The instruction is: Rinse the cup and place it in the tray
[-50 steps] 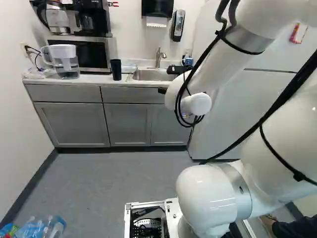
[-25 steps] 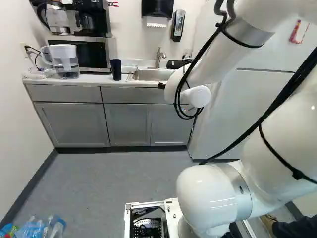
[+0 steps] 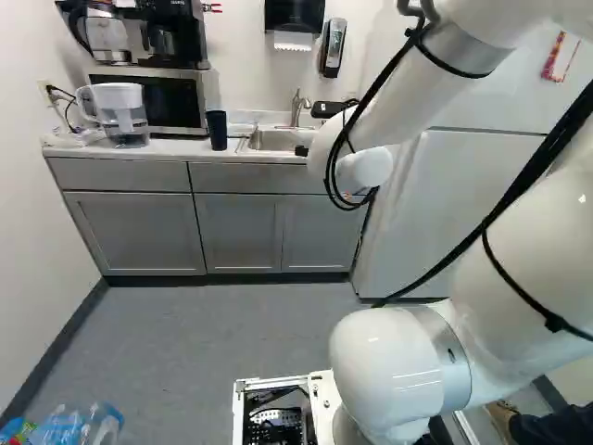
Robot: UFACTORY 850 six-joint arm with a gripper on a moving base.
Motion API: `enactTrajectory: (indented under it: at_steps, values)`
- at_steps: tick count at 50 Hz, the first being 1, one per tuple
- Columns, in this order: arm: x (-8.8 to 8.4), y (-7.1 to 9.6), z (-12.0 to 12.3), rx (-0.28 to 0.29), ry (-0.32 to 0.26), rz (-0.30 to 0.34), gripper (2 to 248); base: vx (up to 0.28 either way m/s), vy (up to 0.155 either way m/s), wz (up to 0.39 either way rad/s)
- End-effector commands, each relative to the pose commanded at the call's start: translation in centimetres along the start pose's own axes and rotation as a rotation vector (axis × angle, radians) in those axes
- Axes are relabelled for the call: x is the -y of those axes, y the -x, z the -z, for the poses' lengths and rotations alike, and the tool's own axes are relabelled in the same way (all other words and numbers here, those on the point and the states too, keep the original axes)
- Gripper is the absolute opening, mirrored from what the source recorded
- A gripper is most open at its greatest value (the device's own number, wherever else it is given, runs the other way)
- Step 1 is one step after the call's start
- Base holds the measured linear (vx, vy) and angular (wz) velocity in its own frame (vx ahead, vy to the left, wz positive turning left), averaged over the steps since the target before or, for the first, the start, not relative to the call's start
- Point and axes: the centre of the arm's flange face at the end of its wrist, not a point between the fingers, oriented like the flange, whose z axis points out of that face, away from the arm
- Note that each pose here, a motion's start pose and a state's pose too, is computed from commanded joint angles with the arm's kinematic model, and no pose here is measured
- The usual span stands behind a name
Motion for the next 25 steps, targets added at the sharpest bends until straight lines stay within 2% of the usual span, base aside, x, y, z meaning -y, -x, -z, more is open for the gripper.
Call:
enactTrajectory:
  at_steps: [25]
  values:
    - [0.0, -2.8, -1.0, -0.024, 0.0, 0.0, 247, 0.0, 0.0, 0.0]
